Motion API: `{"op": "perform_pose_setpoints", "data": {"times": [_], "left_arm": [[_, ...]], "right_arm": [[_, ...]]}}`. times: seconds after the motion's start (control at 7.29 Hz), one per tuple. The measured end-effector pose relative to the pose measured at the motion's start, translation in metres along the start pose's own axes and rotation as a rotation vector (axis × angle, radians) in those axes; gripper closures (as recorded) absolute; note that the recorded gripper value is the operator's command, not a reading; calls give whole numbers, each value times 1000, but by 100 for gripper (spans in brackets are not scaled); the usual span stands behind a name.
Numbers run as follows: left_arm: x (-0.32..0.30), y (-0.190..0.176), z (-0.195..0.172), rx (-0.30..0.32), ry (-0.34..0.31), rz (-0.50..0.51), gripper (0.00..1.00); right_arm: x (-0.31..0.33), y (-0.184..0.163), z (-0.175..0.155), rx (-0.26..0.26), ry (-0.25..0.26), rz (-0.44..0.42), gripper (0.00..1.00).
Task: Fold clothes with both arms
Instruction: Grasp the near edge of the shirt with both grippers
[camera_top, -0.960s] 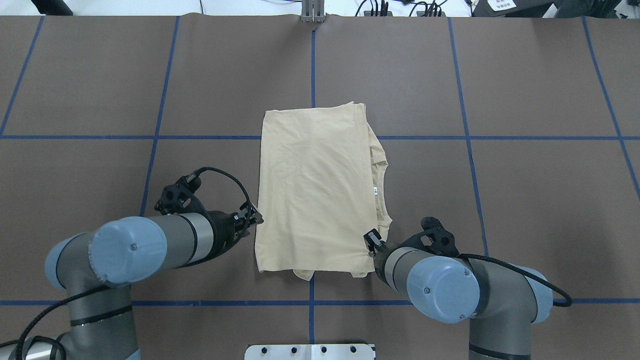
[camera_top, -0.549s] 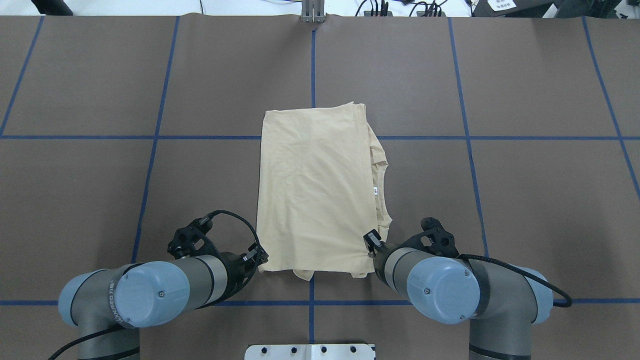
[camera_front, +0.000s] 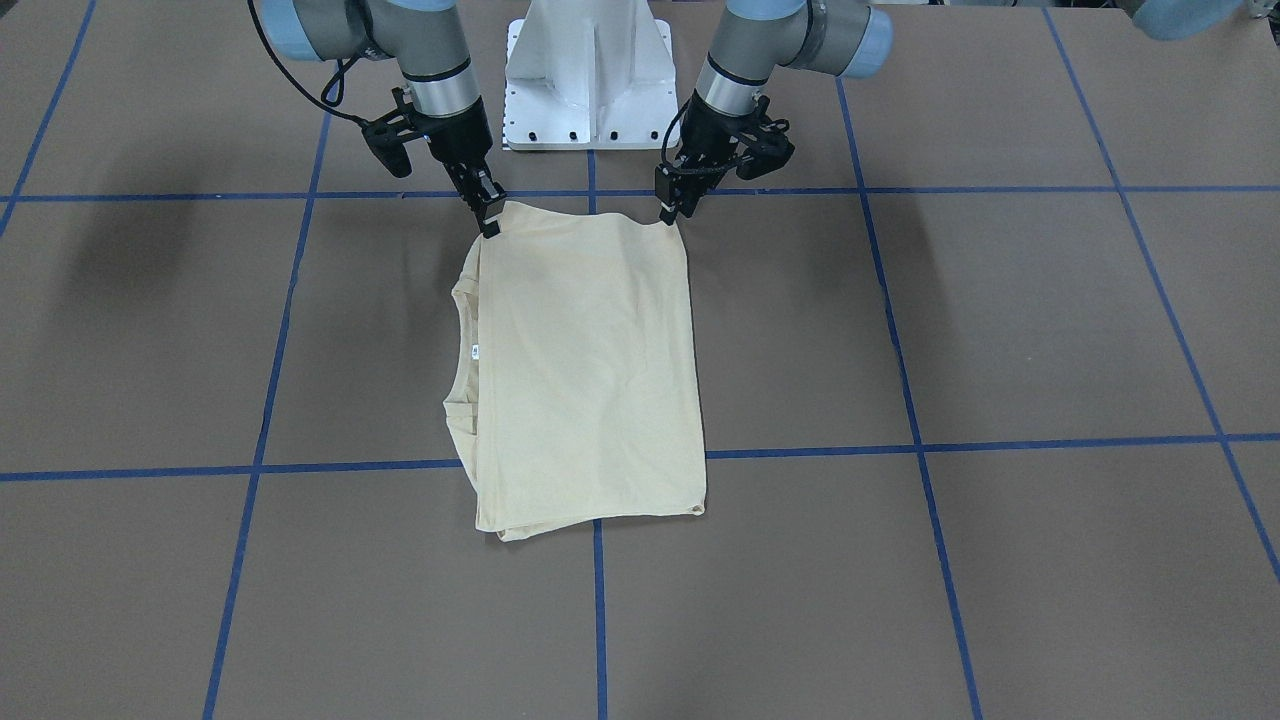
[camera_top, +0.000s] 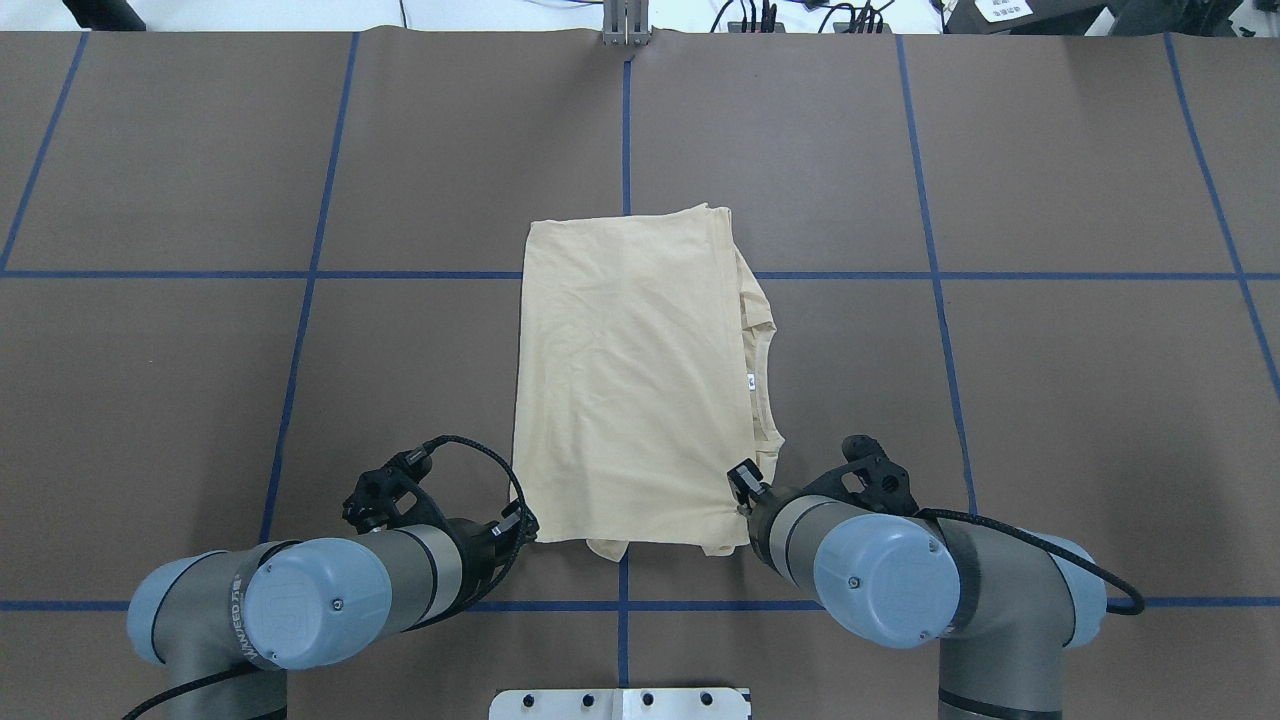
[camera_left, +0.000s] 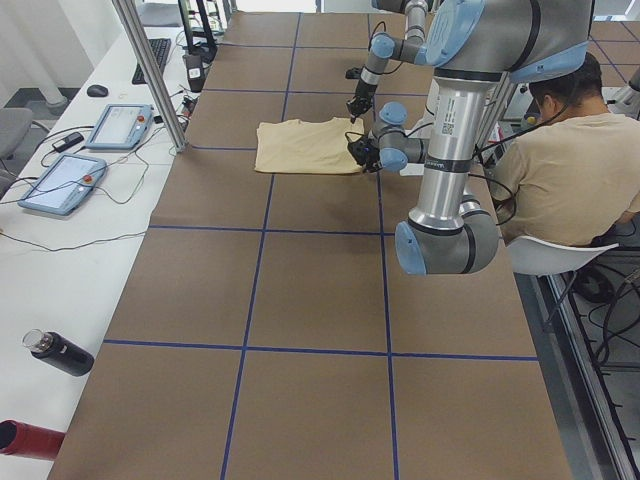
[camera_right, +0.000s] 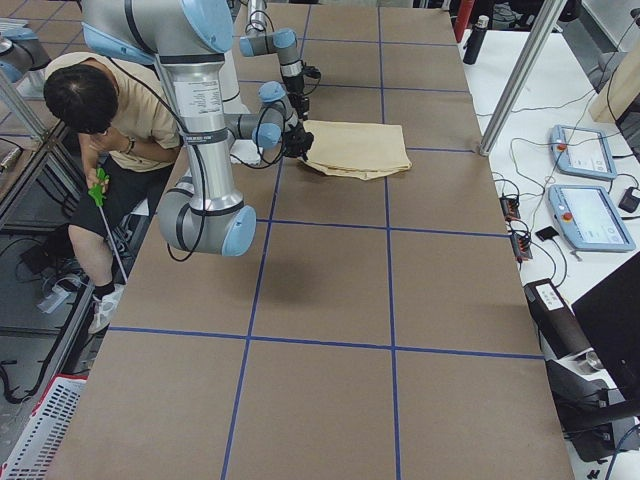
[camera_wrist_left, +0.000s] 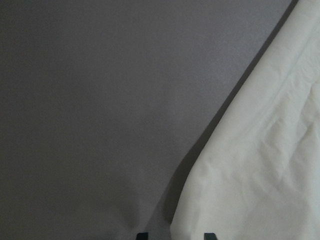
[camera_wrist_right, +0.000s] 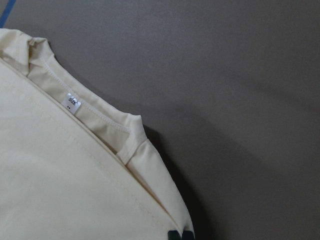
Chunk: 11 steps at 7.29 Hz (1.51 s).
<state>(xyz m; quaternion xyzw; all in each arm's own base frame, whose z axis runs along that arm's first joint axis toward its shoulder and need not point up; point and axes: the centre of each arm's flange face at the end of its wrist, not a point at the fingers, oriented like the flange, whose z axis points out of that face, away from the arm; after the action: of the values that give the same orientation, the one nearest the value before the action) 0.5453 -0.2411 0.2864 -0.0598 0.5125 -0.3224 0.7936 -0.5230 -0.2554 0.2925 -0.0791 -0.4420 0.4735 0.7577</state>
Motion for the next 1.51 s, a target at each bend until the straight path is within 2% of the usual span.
{"op": "perform_pose_setpoints", "data": {"times": [0.69,0.82,1.1,1.51], "left_arm": [[0,5,2,-7,0,4,58],[0,6,2,-9,-1,5,61],[1,8,3,-10,-1,5,99],[3,9,3,-12,3,4,100]], "right_arm": [[1,-1,0,1,1,0,100],[1,-1,0,1,1,0,100],[1,-1,0,1,1,0,100],[1,-1,1,2,2,0,100]]}}
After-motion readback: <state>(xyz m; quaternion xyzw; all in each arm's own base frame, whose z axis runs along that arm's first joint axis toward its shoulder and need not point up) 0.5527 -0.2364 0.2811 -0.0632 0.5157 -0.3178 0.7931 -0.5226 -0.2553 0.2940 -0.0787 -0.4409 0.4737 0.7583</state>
